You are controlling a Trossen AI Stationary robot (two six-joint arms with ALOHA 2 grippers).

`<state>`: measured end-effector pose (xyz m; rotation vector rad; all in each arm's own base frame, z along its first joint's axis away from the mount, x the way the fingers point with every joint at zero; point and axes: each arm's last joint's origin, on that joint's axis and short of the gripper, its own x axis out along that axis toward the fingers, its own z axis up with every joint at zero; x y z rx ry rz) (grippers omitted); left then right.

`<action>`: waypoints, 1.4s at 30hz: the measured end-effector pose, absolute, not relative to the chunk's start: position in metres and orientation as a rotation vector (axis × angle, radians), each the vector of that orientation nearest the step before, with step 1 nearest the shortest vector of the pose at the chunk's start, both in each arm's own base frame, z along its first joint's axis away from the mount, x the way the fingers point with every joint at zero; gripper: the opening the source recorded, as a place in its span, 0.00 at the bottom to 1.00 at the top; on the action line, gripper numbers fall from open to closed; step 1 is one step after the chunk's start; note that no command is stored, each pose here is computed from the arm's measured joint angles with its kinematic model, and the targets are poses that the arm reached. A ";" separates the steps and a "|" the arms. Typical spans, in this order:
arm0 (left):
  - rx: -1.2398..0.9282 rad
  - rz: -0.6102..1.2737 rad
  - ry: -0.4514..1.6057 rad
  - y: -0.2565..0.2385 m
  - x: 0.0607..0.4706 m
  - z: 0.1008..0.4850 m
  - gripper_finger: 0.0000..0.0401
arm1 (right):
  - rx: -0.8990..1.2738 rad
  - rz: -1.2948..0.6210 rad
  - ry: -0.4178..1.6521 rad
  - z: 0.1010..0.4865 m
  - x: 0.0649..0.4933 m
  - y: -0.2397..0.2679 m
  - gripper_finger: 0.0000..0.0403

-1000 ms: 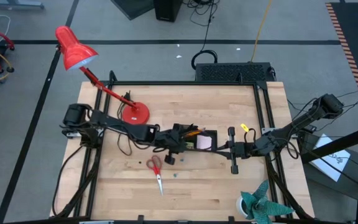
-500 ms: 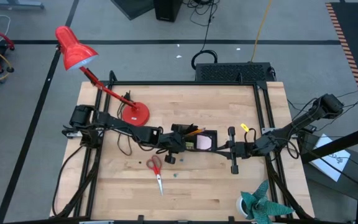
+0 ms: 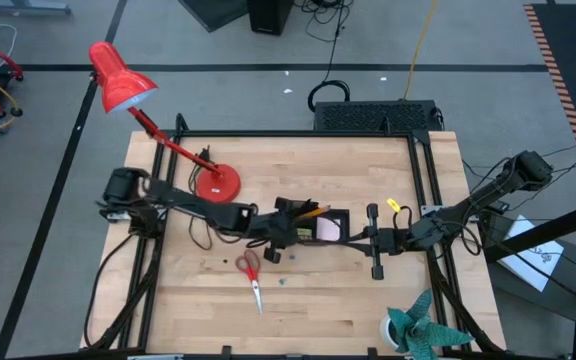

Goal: Pick and place office supplies into organizer
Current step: Put the blue binder clip into the black desk organizer

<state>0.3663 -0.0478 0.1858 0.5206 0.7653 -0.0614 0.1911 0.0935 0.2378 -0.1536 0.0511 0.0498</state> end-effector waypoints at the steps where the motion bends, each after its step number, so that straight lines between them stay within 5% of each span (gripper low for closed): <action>1: 0.541 -0.046 0.738 -0.052 0.363 0.197 0.37 | -0.153 0.050 0.051 0.238 0.191 0.093 0.01; 7: 0.650 0.019 0.713 -0.076 0.317 0.254 0.28 | -0.155 0.051 0.060 0.237 0.191 0.094 0.01; 14: 0.462 -0.036 0.476 -0.098 0.235 0.313 0.04 | -0.154 0.058 0.065 0.236 0.191 0.094 0.01; 22: 0.270 -0.064 0.145 -0.099 0.158 0.251 0.01 | -0.165 0.060 0.083 0.234 0.191 0.094 0.01; 28: 0.148 0.097 -0.065 -0.082 0.130 0.208 0.02 | -0.143 0.103 0.066 0.239 0.186 0.094 0.01; 42: -0.016 0.144 -0.010 -0.072 0.116 0.164 0.01 | -0.118 0.071 0.201 0.218 0.200 0.086 0.01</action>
